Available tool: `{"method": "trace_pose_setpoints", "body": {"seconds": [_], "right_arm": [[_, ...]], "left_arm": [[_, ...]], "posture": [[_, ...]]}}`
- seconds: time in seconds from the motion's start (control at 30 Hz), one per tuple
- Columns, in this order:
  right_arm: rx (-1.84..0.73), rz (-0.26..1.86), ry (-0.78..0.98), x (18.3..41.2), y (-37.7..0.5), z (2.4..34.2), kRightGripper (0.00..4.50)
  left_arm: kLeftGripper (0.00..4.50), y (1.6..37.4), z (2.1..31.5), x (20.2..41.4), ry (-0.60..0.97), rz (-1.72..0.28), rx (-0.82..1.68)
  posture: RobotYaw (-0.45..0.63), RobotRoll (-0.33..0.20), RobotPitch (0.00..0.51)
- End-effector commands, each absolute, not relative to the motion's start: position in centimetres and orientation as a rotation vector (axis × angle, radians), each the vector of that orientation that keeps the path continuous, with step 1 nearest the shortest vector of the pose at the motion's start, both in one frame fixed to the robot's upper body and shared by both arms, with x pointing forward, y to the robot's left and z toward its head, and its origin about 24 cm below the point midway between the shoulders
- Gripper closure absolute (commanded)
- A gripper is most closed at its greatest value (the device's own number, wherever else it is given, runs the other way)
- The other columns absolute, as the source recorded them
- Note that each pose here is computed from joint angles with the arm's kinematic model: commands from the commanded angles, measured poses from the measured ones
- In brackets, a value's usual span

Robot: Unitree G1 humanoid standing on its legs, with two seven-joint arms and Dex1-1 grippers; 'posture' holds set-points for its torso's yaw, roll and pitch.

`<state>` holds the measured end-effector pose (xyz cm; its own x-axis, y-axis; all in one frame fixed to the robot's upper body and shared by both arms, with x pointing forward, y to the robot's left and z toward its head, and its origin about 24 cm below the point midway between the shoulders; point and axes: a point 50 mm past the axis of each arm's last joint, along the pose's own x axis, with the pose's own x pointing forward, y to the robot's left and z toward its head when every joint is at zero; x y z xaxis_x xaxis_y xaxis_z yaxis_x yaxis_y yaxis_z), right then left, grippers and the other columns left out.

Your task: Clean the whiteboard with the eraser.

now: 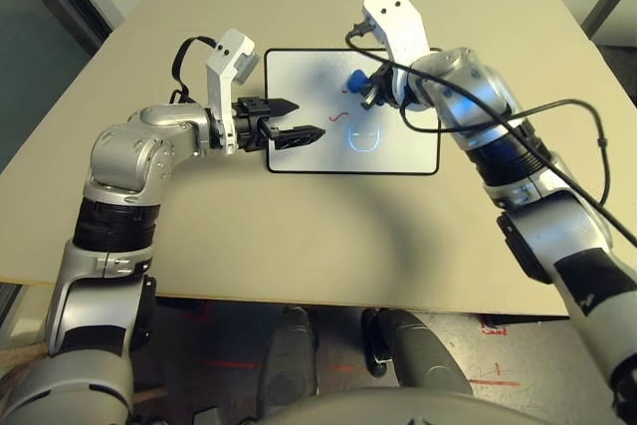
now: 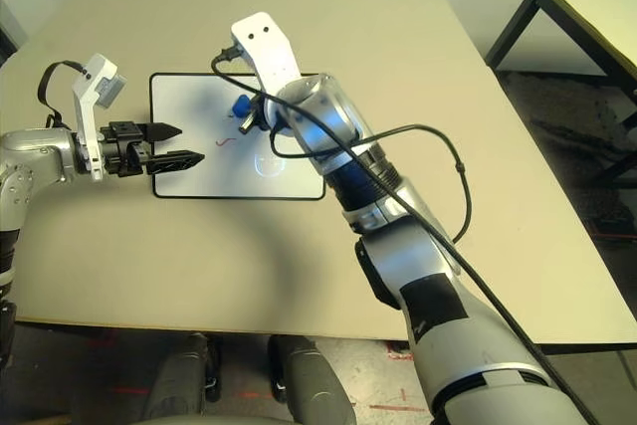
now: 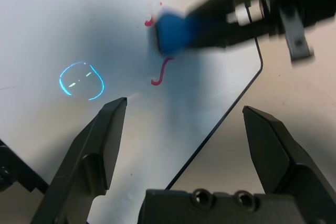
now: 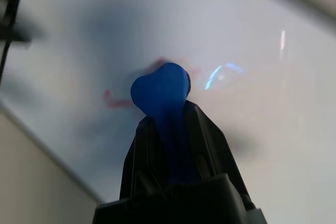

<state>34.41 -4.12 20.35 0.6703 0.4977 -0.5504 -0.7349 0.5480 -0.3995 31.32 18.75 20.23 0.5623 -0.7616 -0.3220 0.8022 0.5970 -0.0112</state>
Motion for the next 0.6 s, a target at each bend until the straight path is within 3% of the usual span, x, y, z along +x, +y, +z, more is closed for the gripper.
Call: {"method": "trace_pose_setpoints", "body": {"seconds": [0.03, 0.4, 0.6], "right_arm": [[-0.666, 0.770, 0.465, 33.8, -4.1, 18.9, 3.88], [-0.632, 0.637, 0.351, 36.7, -5.6, 23.1, 3.88], [-0.621, 0.636, 0.358, 37.0, -5.6, 23.0, 3.88]], "left_arm": [[0.00, 18.9, 20.0, 31.1, 0.316, -0.926, 0.144], [0.00, 18.9, 20.0, 31.2, 0.316, -0.927, 0.142], [0.00, 18.9, 20.0, 31.2, 0.315, -0.926, 0.141]], "posture": [[-0.03, 0.000, 0.142], [-0.03, 0.000, 0.138], [-0.03, 0.000, 0.139]]}}
